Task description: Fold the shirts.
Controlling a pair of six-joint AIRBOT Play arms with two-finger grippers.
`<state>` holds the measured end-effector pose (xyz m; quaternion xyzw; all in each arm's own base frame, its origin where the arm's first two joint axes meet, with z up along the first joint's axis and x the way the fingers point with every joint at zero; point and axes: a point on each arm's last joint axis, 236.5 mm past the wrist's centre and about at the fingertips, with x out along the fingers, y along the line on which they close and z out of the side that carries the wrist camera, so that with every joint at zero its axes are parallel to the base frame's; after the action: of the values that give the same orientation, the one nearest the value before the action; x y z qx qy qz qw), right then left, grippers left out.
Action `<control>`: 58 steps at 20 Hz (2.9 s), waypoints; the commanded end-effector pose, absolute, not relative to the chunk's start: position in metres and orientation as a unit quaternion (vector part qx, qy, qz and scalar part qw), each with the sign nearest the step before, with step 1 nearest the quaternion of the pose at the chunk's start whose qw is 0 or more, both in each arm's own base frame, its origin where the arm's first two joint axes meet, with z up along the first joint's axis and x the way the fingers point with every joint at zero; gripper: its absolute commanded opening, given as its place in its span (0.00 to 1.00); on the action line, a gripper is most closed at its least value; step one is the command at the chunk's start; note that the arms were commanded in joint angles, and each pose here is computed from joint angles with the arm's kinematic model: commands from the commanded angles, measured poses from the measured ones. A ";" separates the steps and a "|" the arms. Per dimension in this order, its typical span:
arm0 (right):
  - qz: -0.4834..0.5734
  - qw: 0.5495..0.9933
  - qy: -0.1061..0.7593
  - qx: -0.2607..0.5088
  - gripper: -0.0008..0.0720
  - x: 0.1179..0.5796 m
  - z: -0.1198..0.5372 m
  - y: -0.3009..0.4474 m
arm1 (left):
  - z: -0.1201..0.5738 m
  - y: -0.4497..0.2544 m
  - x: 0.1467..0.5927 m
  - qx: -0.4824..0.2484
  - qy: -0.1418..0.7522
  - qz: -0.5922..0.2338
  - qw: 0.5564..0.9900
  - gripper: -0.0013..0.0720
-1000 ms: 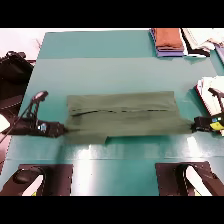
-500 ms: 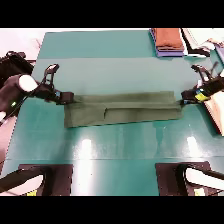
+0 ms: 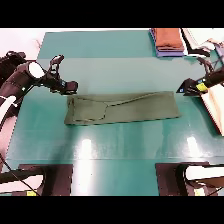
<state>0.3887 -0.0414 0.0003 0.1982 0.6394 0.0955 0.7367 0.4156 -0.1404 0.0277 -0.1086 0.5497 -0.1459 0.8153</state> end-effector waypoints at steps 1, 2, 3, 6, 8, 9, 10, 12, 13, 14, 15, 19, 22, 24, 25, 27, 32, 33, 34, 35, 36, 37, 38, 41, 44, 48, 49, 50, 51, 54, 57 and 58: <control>0.085 0.712 0.651 0.249 0.79 0.362 -0.028 -0.068 | 0.034 -0.159 0.413 -0.133 0.550 -0.166 0.807 0.05; 0.084 0.704 0.655 0.262 0.79 0.354 -0.040 -0.072 | 0.036 -0.167 0.413 -0.134 0.546 -0.174 0.808 0.05; 0.091 0.696 0.655 0.280 0.79 0.349 -0.051 -0.071 | 0.037 -0.178 0.412 -0.132 0.541 -0.183 0.810 0.05; 0.120 0.678 0.636 0.349 0.78 0.355 -0.071 -0.055 | 0.035 -0.219 0.406 -0.126 0.534 -0.208 0.810 0.05; 0.139 0.665 0.632 0.372 0.76 0.362 -0.080 -0.041 | 0.020 -0.247 0.395 -0.127 0.552 -0.216 0.795 0.05; 0.145 0.664 0.630 0.376 0.76 0.367 -0.083 -0.033 | 0.010 -0.261 0.390 -0.120 0.558 -0.226 0.790 0.05; 0.145 0.667 0.630 0.371 0.67 0.372 -0.087 -0.028 | 0.003 -0.276 0.388 -0.122 0.558 -0.234 0.786 0.05; 0.152 0.676 0.631 0.348 0.51 0.380 -0.090 -0.013 | -0.006 -0.305 0.391 -0.150 0.554 -0.248 0.780 0.05; 0.167 0.681 0.631 0.332 0.28 0.383 -0.087 -0.007 | -0.011 -0.315 0.392 -0.156 0.557 -0.252 0.776 0.05; 0.183 0.683 0.631 0.320 0.06 0.385 -0.081 0.001 | -0.017 -0.325 0.393 -0.159 0.565 -0.257 0.768 0.05; 0.196 0.687 0.628 0.310 0.03 0.389 -0.069 0.005 | -0.022 -0.333 0.394 -0.158 0.572 -0.262 0.761 0.05; 0.248 0.735 0.584 0.240 0.03 0.407 0.020 0.028 | -0.030 -0.362 0.411 -0.163 0.571 -0.276 0.756 0.05; 0.270 0.785 0.520 0.201 0.03 0.422 0.103 0.063 | -0.033 -0.376 0.421 -0.170 0.571 -0.284 0.752 0.05; 0.300 0.800 0.486 0.182 0.03 0.421 0.149 0.096 | -0.041 -0.382 0.423 -0.175 0.575 -0.284 0.747 0.05; 0.313 0.803 0.474 0.178 0.03 0.420 0.166 0.111 | -0.045 -0.384 0.421 -0.175 0.578 -0.284 0.745 0.05; 0.349 0.803 0.454 0.166 0.03 0.414 0.195 0.147 | -0.050 -0.391 0.417 -0.177 0.582 -0.287 0.740 0.05; 0.406 0.799 0.419 0.148 0.03 0.402 0.234 0.216 | -0.056 -0.398 0.415 -0.170 0.579 -0.291 0.742 0.05; 0.413 0.797 0.416 0.148 0.03 0.399 0.236 0.226 | -0.054 -0.398 0.418 -0.174 0.574 -0.290 0.746 0.05; 0.419 0.794 0.415 0.147 0.03 0.396 0.237 0.236 | -0.051 -0.397 0.421 -0.171 0.571 -0.291 0.749 0.05; 0.427 0.792 0.413 0.144 0.03 0.393 0.238 0.246 | -0.046 -0.395 0.424 -0.171 0.570 -0.293 0.749 0.05; 0.433 0.791 0.408 0.143 0.03 0.391 0.240 0.256 | -0.038 -0.389 0.429 -0.167 0.571 -0.294 0.748 0.05; 0.440 0.790 0.404 0.142 0.03 0.390 0.240 0.266 | -0.028 -0.377 0.436 -0.156 0.573 -0.293 0.749 0.05; 0.447 0.787 0.402 0.139 0.03 0.387 0.240 0.276 | -0.016 -0.358 0.444 -0.140 0.571 -0.287 0.756 0.05; 0.469 0.774 0.404 0.134 0.03 0.378 0.232 0.312 | 0.039 -0.269 0.477 -0.094 0.539 -0.234 0.804 0.05; 0.499 0.753 0.406 0.140 0.03 0.367 0.214 0.371 | 0.110 -0.161 0.495 -0.081 0.486 -0.154 0.856 0.05; 0.562 0.708 0.388 0.180 0.23 0.334 0.180 0.486 | 0.211 -0.055 0.486 -0.106 0.382 -0.070 0.915 0.05; 0.573 0.694 0.393 0.190 0.50 0.322 0.170 0.509 | 0.229 -0.041 0.480 -0.110 0.363 -0.059 0.923 0.05; 0.579 0.688 0.398 0.182 0.54 0.315 0.161 0.521 | 0.240 -0.032 0.474 -0.113 0.351 -0.051 0.928 0.05; 0.581 0.691 0.397 0.170 0.54 0.315 0.156 0.526 | 0.247 -0.029 0.470 -0.113 0.346 -0.048 0.930 0.05; 0.551 0.718 0.403 0.134 0.54 0.342 0.140 0.491 | 0.246 -0.037 0.463 -0.102 0.355 -0.063 0.927 0.05; 0.466 0.745 0.461 0.125 0.54 0.376 0.097 0.402 | 0.246 -0.058 0.462 -0.085 0.355 -0.087 0.927 0.05; 0.430 0.750 0.485 0.129 0.54 0.384 0.077 0.367 | 0.247 -0.067 0.462 -0.079 0.352 -0.098 0.928 0.05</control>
<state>0.3672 0.4355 0.1184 0.1399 0.4359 0.4999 0.7352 0.4655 -0.0531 0.2424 -0.0943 0.3571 -0.0794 0.9259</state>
